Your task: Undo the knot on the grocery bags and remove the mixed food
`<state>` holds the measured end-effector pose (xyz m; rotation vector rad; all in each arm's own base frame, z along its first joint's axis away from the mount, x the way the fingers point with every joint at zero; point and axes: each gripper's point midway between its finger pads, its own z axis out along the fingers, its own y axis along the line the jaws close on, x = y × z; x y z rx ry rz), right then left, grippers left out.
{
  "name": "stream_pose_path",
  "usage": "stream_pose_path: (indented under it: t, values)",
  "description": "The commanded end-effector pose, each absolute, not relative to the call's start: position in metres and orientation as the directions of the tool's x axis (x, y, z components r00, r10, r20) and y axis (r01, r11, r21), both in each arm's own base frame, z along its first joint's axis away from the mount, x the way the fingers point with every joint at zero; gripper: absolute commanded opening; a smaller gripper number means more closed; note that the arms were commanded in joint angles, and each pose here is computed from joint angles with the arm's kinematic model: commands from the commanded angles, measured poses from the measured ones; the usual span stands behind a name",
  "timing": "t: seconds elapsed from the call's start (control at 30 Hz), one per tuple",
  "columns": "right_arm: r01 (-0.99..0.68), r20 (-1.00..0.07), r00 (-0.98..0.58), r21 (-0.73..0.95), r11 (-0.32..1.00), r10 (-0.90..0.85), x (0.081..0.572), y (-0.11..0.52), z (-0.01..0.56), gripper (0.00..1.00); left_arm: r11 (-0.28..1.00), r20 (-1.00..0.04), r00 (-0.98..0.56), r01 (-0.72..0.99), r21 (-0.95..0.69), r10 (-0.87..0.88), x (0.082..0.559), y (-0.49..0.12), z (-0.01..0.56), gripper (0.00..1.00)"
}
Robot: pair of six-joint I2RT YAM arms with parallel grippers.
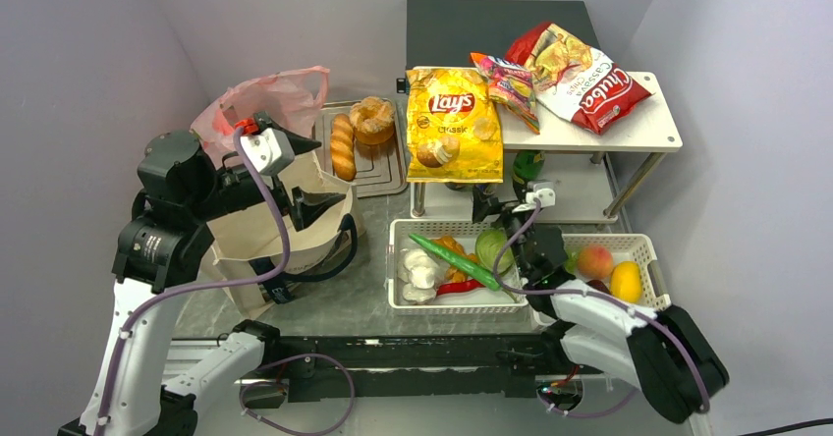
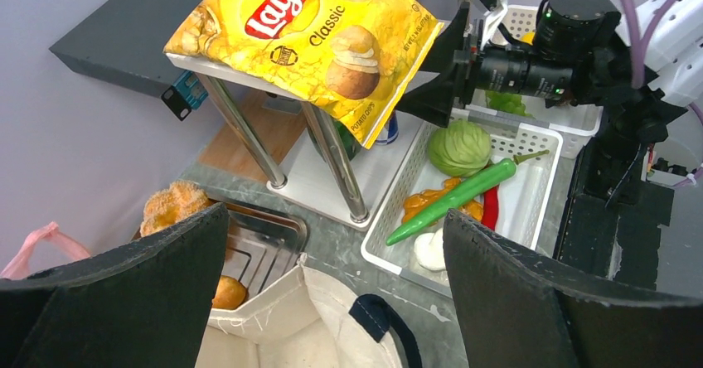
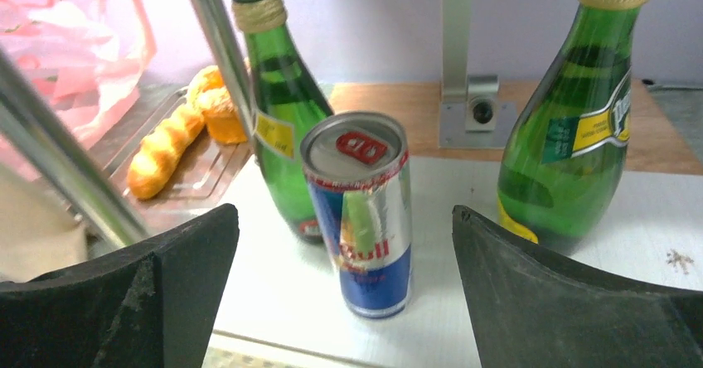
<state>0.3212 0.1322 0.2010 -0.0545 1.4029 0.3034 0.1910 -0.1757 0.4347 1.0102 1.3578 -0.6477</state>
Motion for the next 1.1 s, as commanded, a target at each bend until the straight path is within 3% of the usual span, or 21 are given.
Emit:
stream_pose_path:
  t: [0.0,0.2,0.37,0.53,0.7,0.83,1.07]
  values:
    - [-0.33,-0.985,0.037,0.147,0.932,0.168,0.301,0.142,0.186,1.0,0.469,-0.972,0.164,0.854,0.226,0.17,0.191,-0.173,0.438,0.99]
    - [-0.462,-0.99,-0.012,0.131,0.877,0.142,0.274,0.157,0.207,1.0,0.512,-0.98,0.091,0.842,0.169,0.174,0.197,-0.168,0.428,0.99]
    - [-0.601,-0.996,-0.022,0.078,0.795,0.081,0.246,0.172,0.227,1.0,0.56,-0.991,-0.073,0.828,0.003,0.112,0.204,-0.161,0.412,0.99]
    - [-0.8,-0.993,0.008,-0.077,0.595,-0.117,0.206,0.194,0.237,1.0,0.641,-0.972,-0.23,0.753,-0.147,0.047,0.219,-0.145,0.394,0.99]
    - [-0.917,-0.943,-0.09,-0.047,0.397,-0.32,0.176,0.204,0.238,1.0,0.732,-0.877,-0.481,0.601,-0.32,0.011,0.231,-0.123,0.363,0.99]
    - [-0.94,-0.934,-0.128,0.006,0.342,-0.335,0.171,0.212,0.284,1.0,0.807,-0.861,-0.507,0.524,-0.274,0.036,0.237,-0.097,0.355,0.99]
    - [-0.945,-0.976,-0.048,-0.024,0.326,-0.211,0.151,0.21,0.37,1.0,0.871,-0.808,-0.569,0.463,-0.163,0.151,0.242,-0.069,0.349,0.99]
